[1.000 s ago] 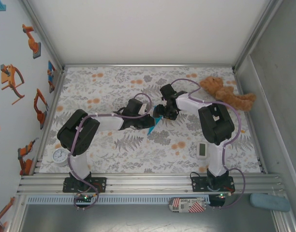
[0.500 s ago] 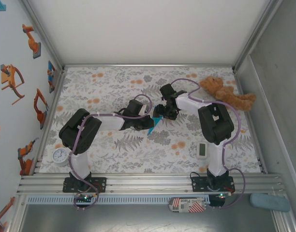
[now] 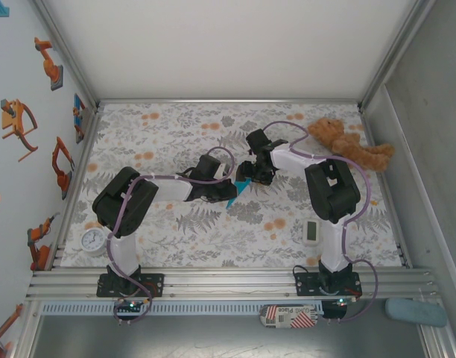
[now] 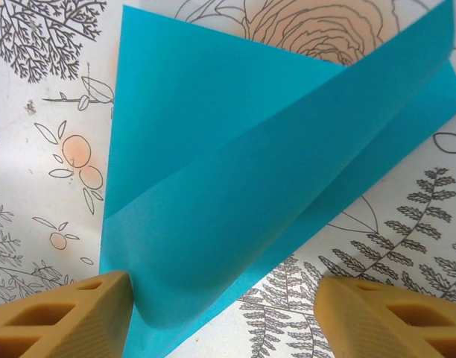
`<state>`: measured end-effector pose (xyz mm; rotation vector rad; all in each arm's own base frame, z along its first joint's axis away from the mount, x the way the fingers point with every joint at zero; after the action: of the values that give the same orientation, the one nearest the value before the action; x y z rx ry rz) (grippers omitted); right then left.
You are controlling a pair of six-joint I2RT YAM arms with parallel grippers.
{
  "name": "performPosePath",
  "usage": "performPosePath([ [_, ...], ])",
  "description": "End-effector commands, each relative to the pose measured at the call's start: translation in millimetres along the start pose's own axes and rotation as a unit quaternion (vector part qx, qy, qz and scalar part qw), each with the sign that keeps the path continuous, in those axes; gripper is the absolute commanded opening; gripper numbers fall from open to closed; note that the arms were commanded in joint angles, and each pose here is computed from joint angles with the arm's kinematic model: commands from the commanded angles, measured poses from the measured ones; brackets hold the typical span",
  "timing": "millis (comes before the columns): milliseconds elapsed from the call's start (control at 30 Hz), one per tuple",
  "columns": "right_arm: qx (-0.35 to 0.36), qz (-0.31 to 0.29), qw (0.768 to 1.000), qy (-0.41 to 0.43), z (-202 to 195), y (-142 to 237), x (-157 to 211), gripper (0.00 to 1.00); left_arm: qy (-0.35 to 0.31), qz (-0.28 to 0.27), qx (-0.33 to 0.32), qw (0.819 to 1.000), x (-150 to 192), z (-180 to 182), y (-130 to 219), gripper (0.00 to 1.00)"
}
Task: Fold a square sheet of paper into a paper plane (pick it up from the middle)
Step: Fold the wing for the fifth time at the center of the table.
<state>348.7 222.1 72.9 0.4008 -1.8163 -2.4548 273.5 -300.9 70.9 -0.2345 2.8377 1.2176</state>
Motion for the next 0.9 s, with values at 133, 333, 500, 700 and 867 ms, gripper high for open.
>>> performPosePath([
  [133,0.077,0.113,0.991,-0.012,-49.2,-94.7,55.8,0.68,0.016,0.002,-0.021,1.0,-0.2,6.6,-3.8,0.12],
  [333,0.078,0.116,0.99,-0.013,-49.8,-96.0,57.0,0.68,0.023,0.003,-0.029,0.999,0.7,10.1,-4.7,0.11],
  [500,0.055,0.098,0.994,-0.009,-40.3,-78.7,46.0,0.67,0.033,0.008,-0.038,0.999,2.4,14.7,-5.1,0.11],
  [700,-0.017,0.0,1.0,0.006,-17.2,-3.4,6.0,0.68,0.044,0.017,-0.053,0.997,4.0,20.3,-6.6,0.1],
  [867,-0.062,-0.074,0.995,0.04,-5.2,59.5,-4.5,0.7,0.049,0.02,-0.056,0.997,3.8,22.5,-7.3,0.1],
])
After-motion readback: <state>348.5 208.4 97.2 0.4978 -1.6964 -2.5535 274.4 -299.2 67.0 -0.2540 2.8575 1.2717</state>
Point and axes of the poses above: each hand's point on the last joint's axis, 136 mm out from that joint toward the fingers, its own y axis back along the fingers, its own z axis along the line the jaws close on, x = y × z, the point moved 7 cm from there along y, back along the fingers, and after that the axes turned 13 degrees about y, right-handed, at the moved point
